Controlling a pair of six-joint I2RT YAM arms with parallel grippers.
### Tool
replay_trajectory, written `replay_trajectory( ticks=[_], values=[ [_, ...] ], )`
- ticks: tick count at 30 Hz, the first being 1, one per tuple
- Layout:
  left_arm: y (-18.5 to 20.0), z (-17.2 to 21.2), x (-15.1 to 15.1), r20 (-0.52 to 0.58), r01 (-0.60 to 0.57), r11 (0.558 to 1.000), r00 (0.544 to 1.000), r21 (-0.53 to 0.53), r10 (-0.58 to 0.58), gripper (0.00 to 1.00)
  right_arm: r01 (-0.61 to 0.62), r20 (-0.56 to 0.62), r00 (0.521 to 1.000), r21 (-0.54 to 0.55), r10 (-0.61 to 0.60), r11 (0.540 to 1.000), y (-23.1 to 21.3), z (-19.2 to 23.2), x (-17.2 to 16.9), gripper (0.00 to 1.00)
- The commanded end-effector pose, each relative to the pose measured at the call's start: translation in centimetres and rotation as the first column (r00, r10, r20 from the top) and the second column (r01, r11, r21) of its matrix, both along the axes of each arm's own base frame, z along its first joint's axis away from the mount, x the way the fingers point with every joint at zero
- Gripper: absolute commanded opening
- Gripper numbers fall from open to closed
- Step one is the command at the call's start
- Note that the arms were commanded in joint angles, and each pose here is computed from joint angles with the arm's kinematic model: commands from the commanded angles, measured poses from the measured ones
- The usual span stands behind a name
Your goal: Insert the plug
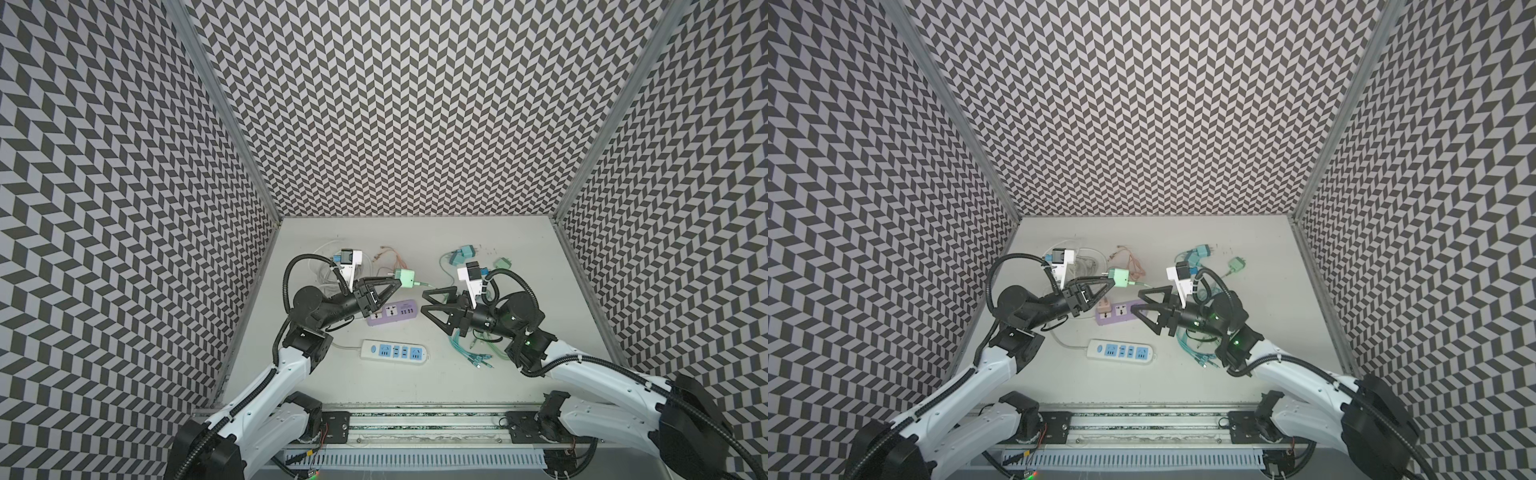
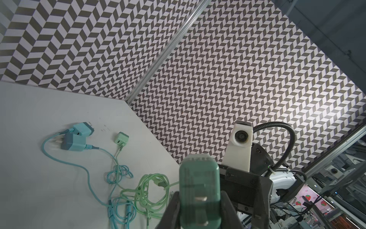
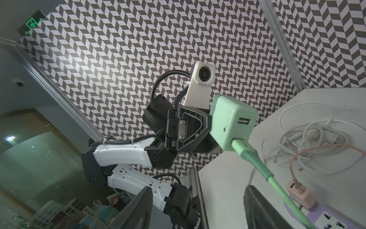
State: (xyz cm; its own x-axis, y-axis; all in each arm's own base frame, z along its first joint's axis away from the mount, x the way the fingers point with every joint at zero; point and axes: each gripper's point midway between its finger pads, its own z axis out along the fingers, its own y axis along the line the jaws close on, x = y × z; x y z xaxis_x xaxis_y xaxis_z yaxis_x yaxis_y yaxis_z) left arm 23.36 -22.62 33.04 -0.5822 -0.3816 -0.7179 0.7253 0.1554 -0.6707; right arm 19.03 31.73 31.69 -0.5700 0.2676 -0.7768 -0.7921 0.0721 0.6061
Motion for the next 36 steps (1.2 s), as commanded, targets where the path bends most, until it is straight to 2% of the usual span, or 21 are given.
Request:
replay_trajectory(
  ticks=[1,8,18,24,36],
  values=[
    [0.4,2.7,-1.6,0.098,0.029,0.997,0.995,-0.069,-0.023,0.0,-0.04,0.046,0.998,0.111,0.035,0.993,-0.1,2.9,-0.7,0.73],
    [0.2,2.5,-2.8,0.13,0.073,0.995,0.989,-0.065,-0.065,0.0,-0.04,0.061,0.998,0.15,0.031,0.988,0.3,3.3,-0.1,0.66],
    [-0.7,1.8,-4.2,0.157,0.158,0.987,0.975,-0.009,-0.155,0.0,-0.067,0.088,0.995,0.172,0.053,0.983,1.3,4.0,0.4,0.63],
    [-1.0,1.7,-4.3,0.162,0.163,0.987,0.974,-0.005,-0.16,0.0,-0.091,0.098,0.993,0.19,0.073,0.978,1.6,4.6,0.4,0.61],
    [-1.4,1.4,-4.6,0.162,0.177,0.984,0.971,0.001,-0.175,0.0,-0.112,0.117,0.989,0.193,0.091,0.975,2.2,5.3,0.4,0.5]
  ],
)
